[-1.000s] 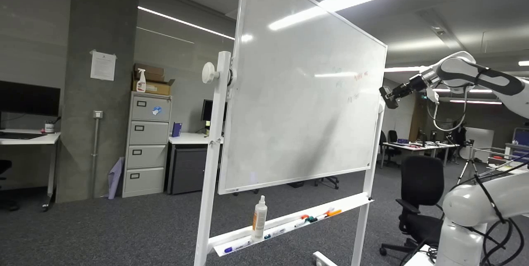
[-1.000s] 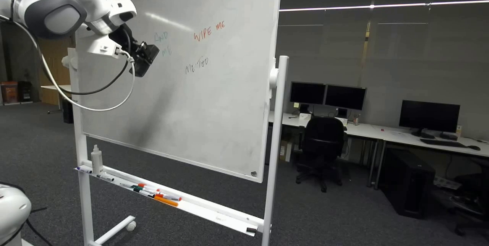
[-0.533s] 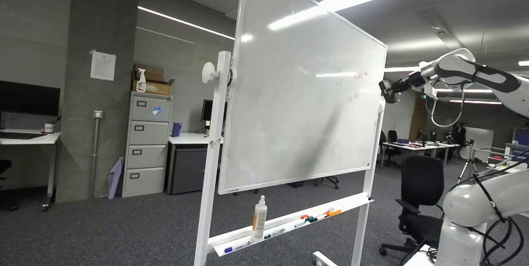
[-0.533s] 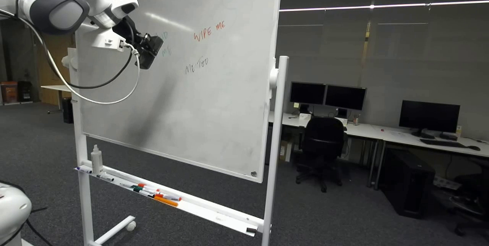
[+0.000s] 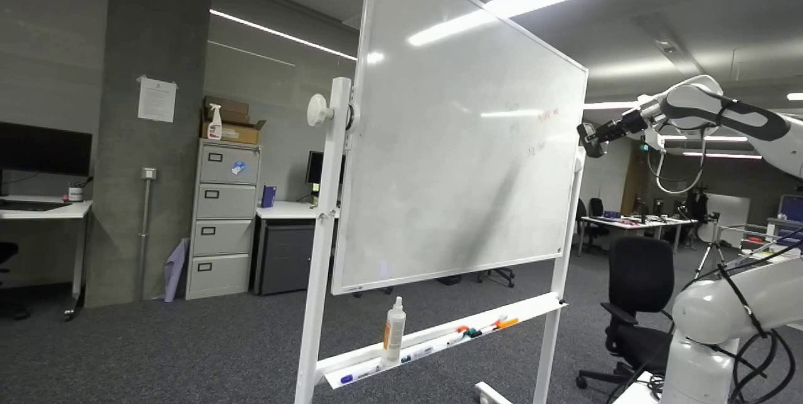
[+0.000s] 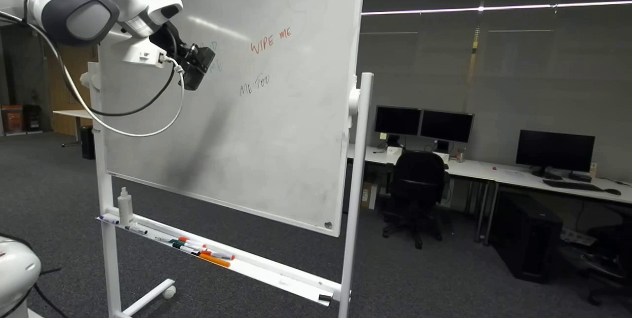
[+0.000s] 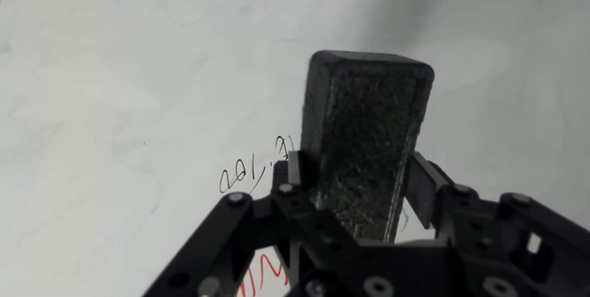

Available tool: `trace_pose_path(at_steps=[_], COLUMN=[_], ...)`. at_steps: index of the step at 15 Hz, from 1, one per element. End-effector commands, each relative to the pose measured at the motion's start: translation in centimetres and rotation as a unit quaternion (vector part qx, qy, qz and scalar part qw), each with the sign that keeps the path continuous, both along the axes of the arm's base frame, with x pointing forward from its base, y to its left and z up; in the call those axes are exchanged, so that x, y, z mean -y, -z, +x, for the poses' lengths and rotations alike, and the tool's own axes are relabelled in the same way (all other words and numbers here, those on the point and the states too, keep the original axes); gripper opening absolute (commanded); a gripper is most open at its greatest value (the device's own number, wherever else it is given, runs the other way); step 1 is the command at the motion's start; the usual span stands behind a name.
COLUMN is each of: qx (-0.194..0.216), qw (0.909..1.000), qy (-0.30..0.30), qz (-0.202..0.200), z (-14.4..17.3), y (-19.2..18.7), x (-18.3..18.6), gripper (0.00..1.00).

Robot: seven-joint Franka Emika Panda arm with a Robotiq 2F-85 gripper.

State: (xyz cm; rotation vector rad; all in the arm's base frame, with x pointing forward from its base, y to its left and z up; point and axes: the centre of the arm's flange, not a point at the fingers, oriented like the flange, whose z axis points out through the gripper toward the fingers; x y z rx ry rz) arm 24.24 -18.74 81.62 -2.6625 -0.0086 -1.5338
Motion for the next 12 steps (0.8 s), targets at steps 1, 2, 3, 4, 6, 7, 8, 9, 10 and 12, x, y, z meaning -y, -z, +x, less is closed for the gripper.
trace_pose_path(at_steps=[1, 2, 3, 4, 6, 7, 8, 9, 10, 12], qx=[0.022, 0.026, 0.030, 0.035, 0.048, 0.052, 0.058, 0.065, 0.072, 0.089], qw=[0.9994, 0.9990, 0.9986, 0.9980, 0.9964, 0.9955, 0.9944, 0.9936, 0.9926, 0.9902], qy=[-0.001, -0.001, -0.003, -0.007, -0.021, -0.029, -0.036, -0.041, -0.046, -0.052], qz=[-0.026, -0.035, -0.043, -0.052, -0.067, -0.074, -0.080, -0.083, -0.087, -0.095], z=[2.2, 2.7, 3.5, 4.2, 5.9, 6.8, 7.5, 8.0, 8.3, 8.4], y=[-1.3, -1.5, -1.7, -2.0, -2.6, -2.9, -3.3, -3.8, -4.2, -5.3], x=[5.4, 6.9, 8.6, 9.9, 11.9, 12.3, 12.5, 12.4, 12.2, 11.8], gripper=[0.34, 0.34, 0.34, 0.34, 0.34, 0.34, 0.34, 0.34, 0.34, 0.34])
